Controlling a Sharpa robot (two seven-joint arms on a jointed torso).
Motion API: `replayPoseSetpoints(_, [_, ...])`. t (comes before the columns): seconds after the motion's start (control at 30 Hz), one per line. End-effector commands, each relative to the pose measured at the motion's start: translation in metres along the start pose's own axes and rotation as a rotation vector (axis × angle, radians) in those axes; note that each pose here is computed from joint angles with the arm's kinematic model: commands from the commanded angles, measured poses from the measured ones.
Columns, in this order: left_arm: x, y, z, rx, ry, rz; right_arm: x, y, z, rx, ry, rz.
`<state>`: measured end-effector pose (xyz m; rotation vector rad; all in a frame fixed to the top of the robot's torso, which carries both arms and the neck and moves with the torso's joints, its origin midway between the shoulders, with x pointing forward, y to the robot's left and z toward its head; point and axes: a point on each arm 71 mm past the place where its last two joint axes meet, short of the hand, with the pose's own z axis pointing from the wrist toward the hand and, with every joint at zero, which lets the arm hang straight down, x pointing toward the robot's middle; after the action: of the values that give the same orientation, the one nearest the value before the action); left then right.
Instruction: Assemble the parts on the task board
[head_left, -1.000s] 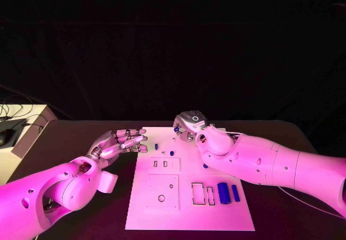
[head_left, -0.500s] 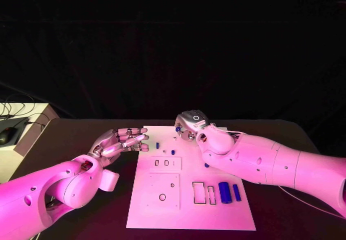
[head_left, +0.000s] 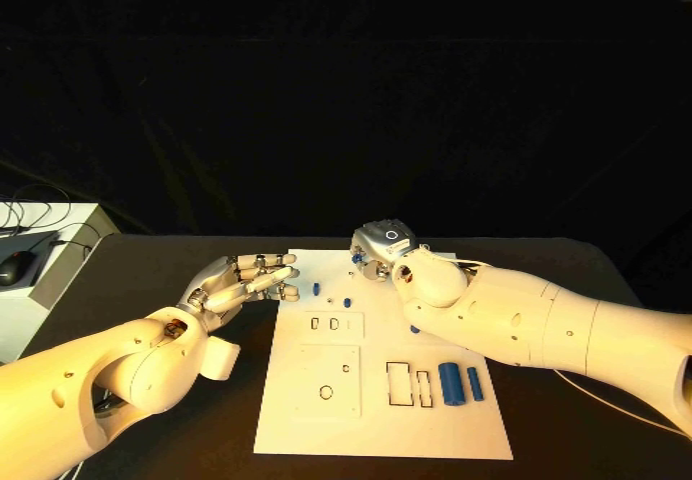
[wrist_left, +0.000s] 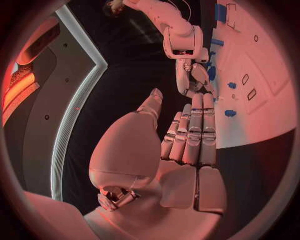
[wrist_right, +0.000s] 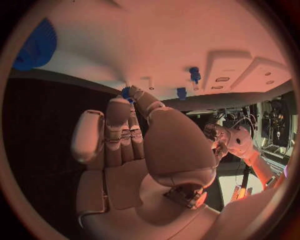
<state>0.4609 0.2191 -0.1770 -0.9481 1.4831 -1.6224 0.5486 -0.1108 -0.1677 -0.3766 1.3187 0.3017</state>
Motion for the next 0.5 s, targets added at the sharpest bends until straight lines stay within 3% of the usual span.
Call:
replayPoseSetpoints(0.03, [0.0015,-0.0008,0.0007,0.008,0.007,0.002,0.0005,0.0016,0.0008,-0.014,0.008,-0.013])
replayPoseSetpoints(0.5, [0.0015,-0.0007,0.0009,0.007,0.007,0.002,0.0012,0.0025,0.0036,-0.014,-0.004,-0.006])
